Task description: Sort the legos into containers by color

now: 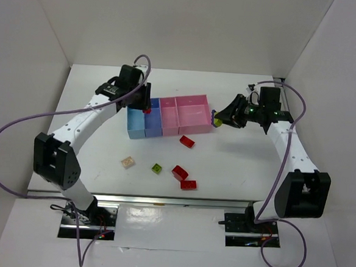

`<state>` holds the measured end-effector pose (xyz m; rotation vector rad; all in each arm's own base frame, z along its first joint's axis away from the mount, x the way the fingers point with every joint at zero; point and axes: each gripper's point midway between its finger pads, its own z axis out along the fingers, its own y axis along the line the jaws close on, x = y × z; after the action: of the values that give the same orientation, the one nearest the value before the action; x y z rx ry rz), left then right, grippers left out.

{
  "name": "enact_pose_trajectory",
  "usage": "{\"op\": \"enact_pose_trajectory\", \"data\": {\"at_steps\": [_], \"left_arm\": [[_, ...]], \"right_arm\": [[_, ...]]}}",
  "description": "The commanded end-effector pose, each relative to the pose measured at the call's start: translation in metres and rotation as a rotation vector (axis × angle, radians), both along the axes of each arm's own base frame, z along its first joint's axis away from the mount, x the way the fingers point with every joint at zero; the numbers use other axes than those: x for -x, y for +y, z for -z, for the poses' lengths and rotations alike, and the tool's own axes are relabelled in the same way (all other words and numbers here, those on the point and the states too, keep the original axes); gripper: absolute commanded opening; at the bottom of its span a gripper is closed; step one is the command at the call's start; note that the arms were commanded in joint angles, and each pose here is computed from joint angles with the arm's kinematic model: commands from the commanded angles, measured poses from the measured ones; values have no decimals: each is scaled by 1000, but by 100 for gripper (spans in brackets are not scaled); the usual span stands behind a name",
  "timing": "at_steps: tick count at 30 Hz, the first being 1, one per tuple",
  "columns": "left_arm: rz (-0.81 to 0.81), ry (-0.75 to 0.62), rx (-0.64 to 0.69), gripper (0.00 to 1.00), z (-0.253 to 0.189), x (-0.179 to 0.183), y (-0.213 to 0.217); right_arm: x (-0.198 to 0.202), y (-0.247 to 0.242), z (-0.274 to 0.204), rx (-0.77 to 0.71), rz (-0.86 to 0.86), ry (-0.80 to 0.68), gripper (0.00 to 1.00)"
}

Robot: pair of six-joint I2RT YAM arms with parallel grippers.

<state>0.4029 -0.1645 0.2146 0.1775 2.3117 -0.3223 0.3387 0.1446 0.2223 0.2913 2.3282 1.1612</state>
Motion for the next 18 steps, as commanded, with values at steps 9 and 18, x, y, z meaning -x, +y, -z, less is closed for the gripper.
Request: {"op": "enact_pose_trajectory", "data": {"at_steps": [9, 18], "left_arm": [[-306, 182, -108, 0, 64, -28, 50], [-317, 228, -62, 82, 75, -40, 56]], "right_arm": [[-1, -4, 19, 49, -11, 21, 18], [-1, -1, 25, 35, -26, 38, 27]]}}
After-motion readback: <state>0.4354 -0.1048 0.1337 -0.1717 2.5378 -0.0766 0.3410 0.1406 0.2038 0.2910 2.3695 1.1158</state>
